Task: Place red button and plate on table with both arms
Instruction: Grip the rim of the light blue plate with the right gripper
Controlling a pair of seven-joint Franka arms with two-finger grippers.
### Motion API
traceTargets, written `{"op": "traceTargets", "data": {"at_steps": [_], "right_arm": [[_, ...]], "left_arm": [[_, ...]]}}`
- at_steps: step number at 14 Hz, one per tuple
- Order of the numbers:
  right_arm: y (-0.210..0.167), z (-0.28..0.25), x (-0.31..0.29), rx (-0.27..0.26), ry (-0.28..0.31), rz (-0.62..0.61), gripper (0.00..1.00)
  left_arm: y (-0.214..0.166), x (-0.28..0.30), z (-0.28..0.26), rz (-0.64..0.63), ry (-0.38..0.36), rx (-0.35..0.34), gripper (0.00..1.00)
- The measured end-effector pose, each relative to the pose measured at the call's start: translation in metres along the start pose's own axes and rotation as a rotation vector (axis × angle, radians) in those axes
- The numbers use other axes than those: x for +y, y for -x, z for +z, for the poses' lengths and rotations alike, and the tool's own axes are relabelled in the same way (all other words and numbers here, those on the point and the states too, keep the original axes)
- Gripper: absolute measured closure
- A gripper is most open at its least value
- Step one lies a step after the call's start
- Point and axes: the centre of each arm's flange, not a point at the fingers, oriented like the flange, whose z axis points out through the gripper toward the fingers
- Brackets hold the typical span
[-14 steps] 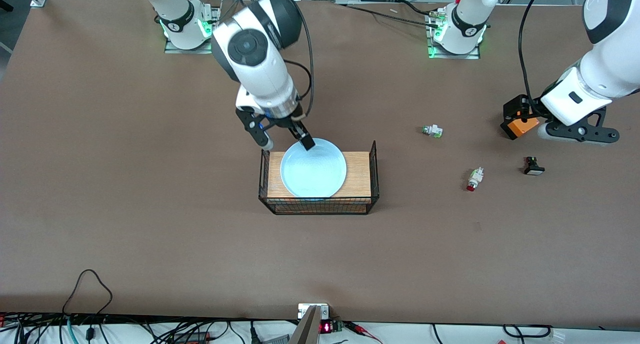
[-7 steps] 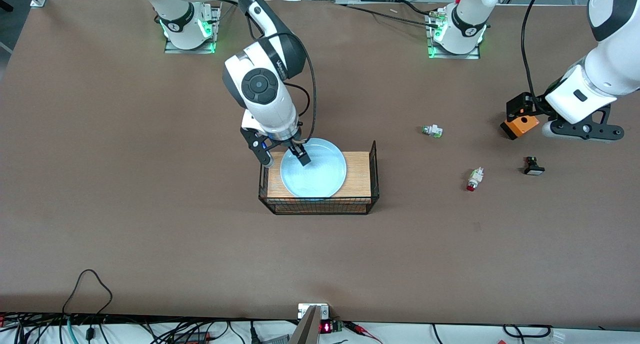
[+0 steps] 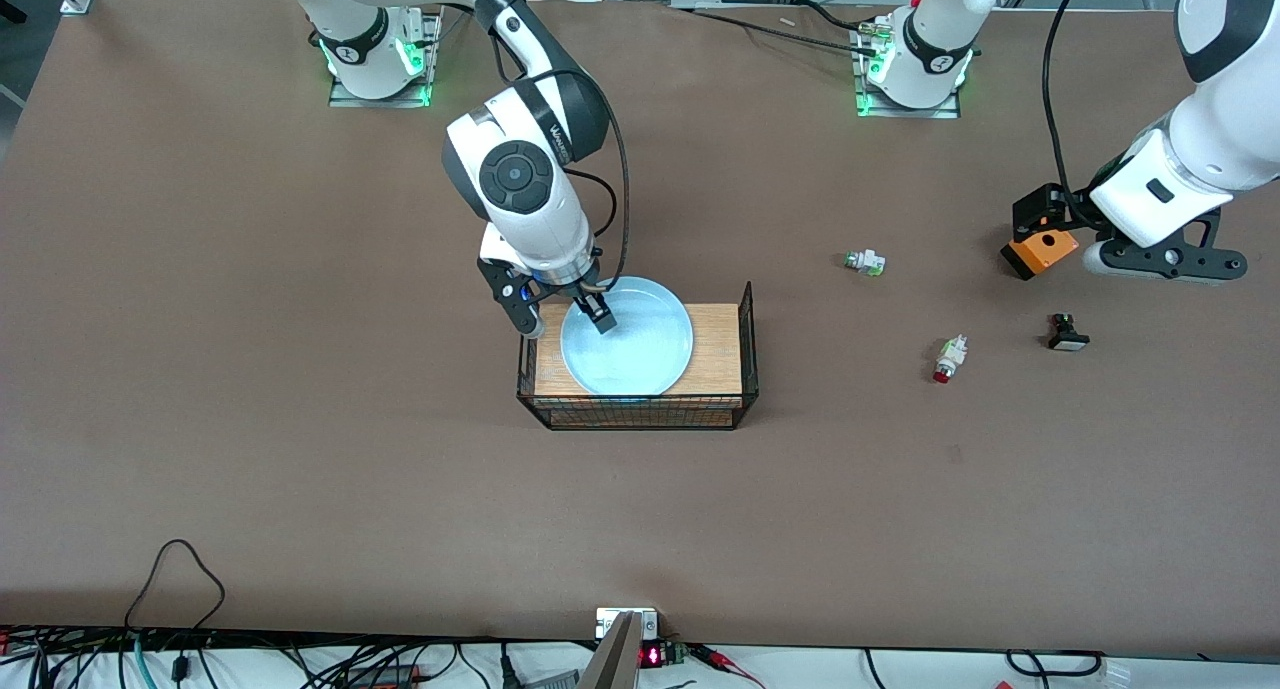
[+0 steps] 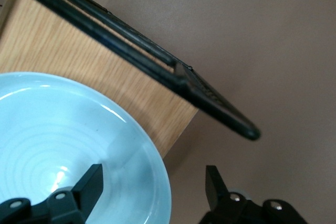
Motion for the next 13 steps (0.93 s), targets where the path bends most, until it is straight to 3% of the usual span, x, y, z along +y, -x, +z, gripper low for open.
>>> {"op": "traceTargets", "data": {"at_steps": [1, 3, 6, 9, 11, 12, 13], "right_arm": [[0.000, 0.000, 0.001, 0.000, 0.006, 0.000, 0.22], [0.000, 0.000, 0.001, 0.000, 0.008, 0.000, 0.24], [0.001, -0.001, 0.000, 0.001, 0.008, -0.016, 0.55], [0.002, -0.007, -0.001, 0.000, -0.002, -0.038, 0.61], [0.002, -0.010, 0.000, -0.001, 0.004, -0.086, 0.74], [0.001, -0.010, 0.002, -0.002, 0.017, -0.112, 0.74], [-0.001, -0.009, 0.003, -0.002, 0.030, -0.133, 0.83]], "left_arm": [[0.000, 0.000, 0.000, 0.000, 0.000, 0.000, 0.00], [0.000, 0.000, 0.000, 0.000, 0.000, 0.000, 0.00], [0.000, 0.000, 0.000, 0.001, 0.000, 0.000, 0.00], [0.000, 0.000, 0.000, 0.001, 0.000, 0.000, 0.00], [0.000, 0.000, 0.000, 0.001, 0.000, 0.000, 0.00], [0.000, 0.000, 0.000, 0.001, 0.000, 0.000, 0.00], [0.000, 0.000, 0.000, 0.001, 0.000, 0.000, 0.00]]}}
